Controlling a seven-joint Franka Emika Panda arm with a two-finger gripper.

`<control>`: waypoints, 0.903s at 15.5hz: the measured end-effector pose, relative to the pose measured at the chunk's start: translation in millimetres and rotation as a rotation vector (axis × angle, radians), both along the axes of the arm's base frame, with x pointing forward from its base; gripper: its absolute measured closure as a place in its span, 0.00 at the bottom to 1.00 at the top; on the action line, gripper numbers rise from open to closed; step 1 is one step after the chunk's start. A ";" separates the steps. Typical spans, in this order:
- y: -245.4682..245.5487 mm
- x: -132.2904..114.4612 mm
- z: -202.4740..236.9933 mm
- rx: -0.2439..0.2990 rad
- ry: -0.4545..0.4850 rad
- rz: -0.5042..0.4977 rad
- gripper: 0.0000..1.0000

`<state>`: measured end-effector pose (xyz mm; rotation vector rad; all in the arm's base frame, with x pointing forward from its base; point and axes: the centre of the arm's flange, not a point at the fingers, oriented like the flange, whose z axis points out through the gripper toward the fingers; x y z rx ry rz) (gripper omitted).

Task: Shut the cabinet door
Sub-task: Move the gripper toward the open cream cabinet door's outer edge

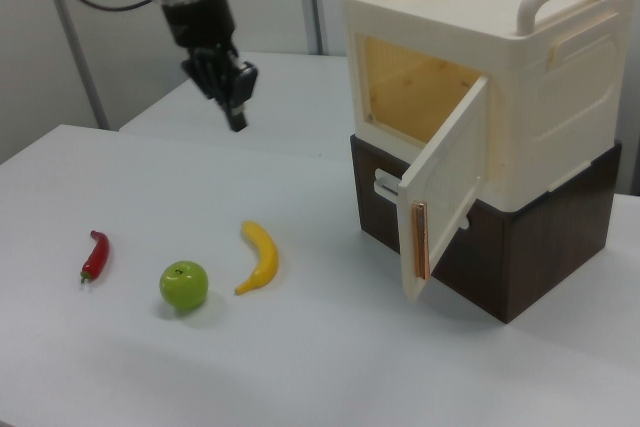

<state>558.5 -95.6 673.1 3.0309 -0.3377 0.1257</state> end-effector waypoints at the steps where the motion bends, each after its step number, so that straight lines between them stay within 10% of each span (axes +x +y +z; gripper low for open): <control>1: -18.8 -4.5 7.6 -0.003 -0.016 -0.034 0.99; 14: -240.2 -81.0 70.6 -0.145 -0.316 -0.407 0.99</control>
